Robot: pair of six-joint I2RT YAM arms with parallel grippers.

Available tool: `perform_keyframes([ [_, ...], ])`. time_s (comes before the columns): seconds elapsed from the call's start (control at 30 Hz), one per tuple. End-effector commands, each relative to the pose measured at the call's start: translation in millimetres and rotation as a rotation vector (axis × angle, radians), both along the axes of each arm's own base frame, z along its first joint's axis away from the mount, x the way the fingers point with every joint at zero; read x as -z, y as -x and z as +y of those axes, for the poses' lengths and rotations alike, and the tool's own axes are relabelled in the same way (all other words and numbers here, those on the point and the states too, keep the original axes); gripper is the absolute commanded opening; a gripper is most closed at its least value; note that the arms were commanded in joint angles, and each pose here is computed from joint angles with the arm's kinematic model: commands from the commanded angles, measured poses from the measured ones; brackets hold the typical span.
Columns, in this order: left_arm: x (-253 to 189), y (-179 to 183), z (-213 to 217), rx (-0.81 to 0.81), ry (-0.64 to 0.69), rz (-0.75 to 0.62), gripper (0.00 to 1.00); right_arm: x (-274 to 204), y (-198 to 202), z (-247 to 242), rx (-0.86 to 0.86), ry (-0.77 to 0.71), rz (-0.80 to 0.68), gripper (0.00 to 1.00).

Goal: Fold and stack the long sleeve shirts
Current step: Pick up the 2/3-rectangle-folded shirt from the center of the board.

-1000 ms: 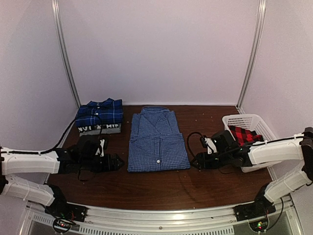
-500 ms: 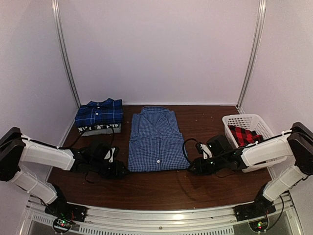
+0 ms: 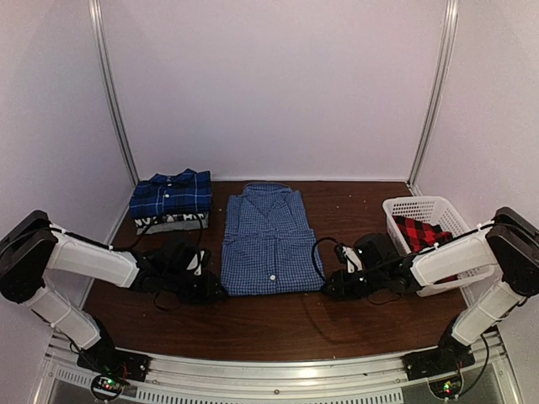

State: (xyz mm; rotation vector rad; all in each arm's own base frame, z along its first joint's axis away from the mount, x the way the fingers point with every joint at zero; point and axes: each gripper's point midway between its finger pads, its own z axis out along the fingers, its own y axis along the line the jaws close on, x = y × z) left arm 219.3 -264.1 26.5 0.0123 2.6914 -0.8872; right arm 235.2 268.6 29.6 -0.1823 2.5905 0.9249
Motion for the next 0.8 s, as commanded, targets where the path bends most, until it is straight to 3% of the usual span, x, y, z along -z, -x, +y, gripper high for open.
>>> perform_keyframes([
  [0.0,-2.2,-8.6,-4.7,-0.006,0.004,-0.014,0.35,6.3,-5.1,-3.1,0.016,0.010,-0.010,0.36],
  [0.43,-0.8,-15.3,-10.3,0.002,-0.009,-0.016,0.26,14.8,-13.3,0.5,0.025,0.007,-0.011,0.27],
  [0.67,-7.3,-19.8,-16.7,0.021,-0.004,-0.027,0.02,7.1,-16.3,6.0,0.014,-0.009,-0.024,0.11],
  [0.77,-12.6,-19.7,-15.3,0.020,-0.004,-0.037,0.00,2.4,-14.8,5.7,0.012,-0.008,-0.033,0.02],
])
